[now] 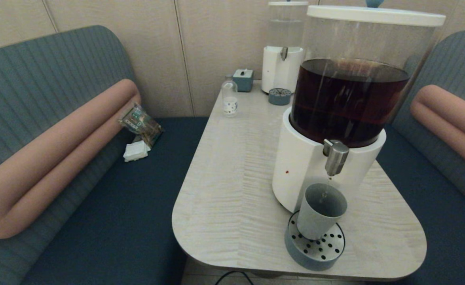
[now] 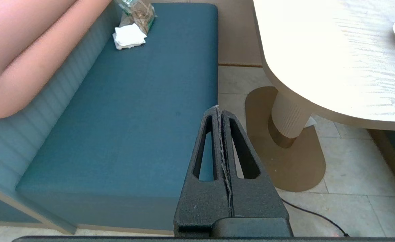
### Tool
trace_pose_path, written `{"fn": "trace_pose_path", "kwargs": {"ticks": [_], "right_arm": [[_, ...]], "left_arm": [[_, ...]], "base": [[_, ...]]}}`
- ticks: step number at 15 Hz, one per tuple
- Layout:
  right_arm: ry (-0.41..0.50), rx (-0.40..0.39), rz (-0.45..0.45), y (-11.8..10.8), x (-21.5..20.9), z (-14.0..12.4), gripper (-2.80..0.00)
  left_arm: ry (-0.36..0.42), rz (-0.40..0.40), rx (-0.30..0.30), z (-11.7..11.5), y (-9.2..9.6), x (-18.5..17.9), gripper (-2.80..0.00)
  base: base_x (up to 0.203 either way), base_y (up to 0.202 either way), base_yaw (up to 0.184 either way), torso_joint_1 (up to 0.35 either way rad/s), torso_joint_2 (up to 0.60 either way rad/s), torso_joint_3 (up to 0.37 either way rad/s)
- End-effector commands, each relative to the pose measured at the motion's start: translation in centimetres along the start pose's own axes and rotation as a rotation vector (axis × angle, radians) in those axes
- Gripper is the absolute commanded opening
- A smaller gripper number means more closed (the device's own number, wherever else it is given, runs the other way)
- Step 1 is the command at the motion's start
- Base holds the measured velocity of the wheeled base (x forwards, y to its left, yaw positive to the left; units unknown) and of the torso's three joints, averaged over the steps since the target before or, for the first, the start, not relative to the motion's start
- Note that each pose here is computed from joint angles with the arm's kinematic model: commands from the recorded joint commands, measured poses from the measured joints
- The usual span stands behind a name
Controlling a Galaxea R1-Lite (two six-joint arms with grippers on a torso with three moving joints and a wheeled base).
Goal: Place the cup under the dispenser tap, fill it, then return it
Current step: Turn off the faucet
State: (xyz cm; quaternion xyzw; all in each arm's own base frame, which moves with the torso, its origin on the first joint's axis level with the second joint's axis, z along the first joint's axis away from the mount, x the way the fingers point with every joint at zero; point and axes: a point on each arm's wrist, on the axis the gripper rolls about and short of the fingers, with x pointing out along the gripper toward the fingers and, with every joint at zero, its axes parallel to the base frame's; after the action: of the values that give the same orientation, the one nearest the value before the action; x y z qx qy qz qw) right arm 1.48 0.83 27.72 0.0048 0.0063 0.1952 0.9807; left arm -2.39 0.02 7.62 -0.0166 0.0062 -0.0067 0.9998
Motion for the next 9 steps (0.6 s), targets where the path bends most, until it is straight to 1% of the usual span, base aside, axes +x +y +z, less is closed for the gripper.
{"fn": "trace_pose_path", "kwargs": {"ticks": [1, 3, 7, 9], "right_arm": [[-0.048, -0.016, -0.005, 0.6, -1.9, -0.4, -2.80], [-0.071, -0.022, -0.024, 1.1, -3.3, -1.4, -2.80], [-0.098, -0.034, -0.088, 1.8, -4.9, -4.1, -2.80], [-0.137, -0.050, -0.113, 2.3, -5.9, -5.0, -2.80]], "left_arm": [[0.000, 0.000, -0.001, 0.0, 0.0, 0.0, -2.80], [-0.001, 0.000, -0.001, 0.0, 0.0, 0.0, -2.80], [0.000, 0.000, -0.001, 0.0, 0.0, 0.0, -2.80], [-0.001, 0.000, -0.001, 0.0, 0.0, 0.0, -2.80]], "base": [[0.000, 0.000, 0.000, 0.000, 0.00, 0.000], [0.000, 0.000, 0.000, 0.000, 0.00, 0.000], [0.000, 0.000, 0.000, 0.000, 0.00, 0.000], [0.000, 0.000, 0.000, 0.000, 0.00, 0.000]]}}
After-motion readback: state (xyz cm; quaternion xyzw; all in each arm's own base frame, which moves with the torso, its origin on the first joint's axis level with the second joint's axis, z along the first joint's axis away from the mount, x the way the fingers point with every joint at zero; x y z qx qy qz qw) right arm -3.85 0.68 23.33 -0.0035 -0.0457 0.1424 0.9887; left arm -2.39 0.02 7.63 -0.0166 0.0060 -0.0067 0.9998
